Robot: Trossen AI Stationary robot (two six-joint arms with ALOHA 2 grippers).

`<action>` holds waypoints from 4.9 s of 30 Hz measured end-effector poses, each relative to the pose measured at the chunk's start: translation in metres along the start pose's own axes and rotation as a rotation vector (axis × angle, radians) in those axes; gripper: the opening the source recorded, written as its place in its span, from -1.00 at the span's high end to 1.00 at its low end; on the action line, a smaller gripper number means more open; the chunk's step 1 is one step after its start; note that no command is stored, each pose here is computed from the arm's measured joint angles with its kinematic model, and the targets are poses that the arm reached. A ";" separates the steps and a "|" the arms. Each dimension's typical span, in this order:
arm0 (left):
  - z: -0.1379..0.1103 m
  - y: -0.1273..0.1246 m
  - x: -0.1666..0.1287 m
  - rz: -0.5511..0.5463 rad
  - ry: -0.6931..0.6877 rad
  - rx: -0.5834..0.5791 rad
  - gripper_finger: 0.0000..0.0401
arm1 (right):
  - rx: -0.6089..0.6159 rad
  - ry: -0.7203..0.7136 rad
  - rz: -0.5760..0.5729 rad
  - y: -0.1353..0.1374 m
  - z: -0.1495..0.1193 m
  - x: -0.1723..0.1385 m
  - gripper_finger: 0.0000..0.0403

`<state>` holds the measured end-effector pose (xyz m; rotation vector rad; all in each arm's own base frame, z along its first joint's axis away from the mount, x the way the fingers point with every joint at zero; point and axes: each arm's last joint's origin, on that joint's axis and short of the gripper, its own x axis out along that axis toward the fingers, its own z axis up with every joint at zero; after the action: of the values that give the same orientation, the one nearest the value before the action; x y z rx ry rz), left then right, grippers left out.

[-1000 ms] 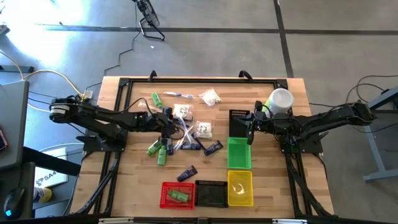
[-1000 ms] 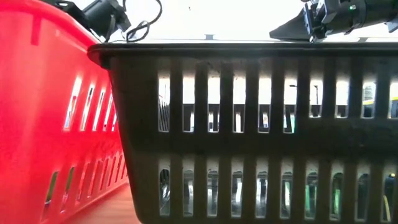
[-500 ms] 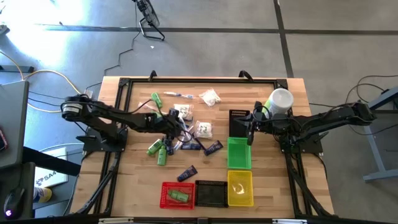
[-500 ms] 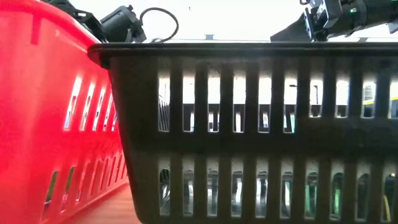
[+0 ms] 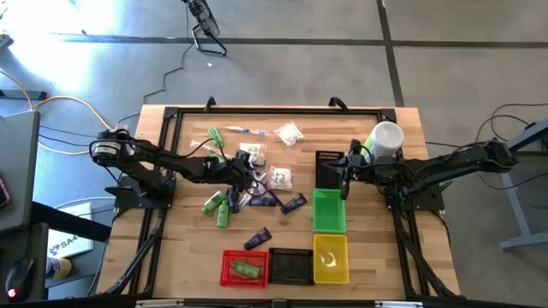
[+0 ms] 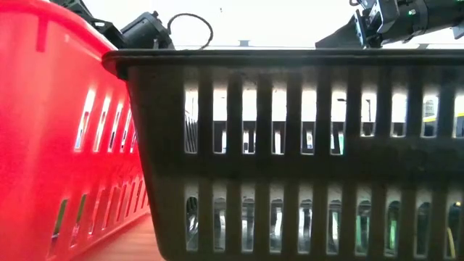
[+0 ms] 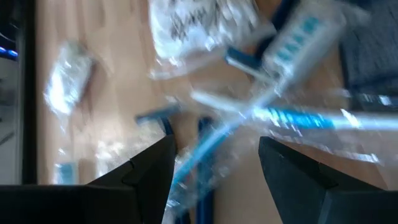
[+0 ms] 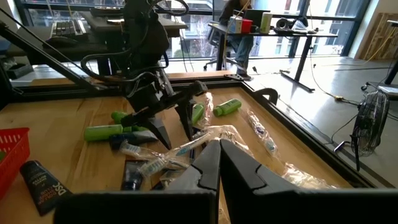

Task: Pick & Place Travel size toiletries
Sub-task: Put the top blue toothbrush into the bottom black bin

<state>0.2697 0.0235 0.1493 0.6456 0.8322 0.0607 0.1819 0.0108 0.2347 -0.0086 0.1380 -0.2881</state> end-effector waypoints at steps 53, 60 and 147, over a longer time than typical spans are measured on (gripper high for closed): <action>-0.009 0.006 0.022 0.021 -0.002 -0.059 0.84 | 0.003 0.002 0.000 0.000 0.000 0.000 0.99; -0.009 0.006 0.022 0.021 -0.002 -0.075 0.94 | 0.003 0.002 0.000 0.000 0.000 0.000 0.99; 0.042 0.059 -0.071 -0.032 -0.737 -0.619 0.89 | 0.019 -0.309 0.160 0.026 -0.012 0.072 0.98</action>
<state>0.2618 0.0287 0.2501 0.0403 0.0841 0.0430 0.2560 0.0156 0.2123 -0.0235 -0.1704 -0.1252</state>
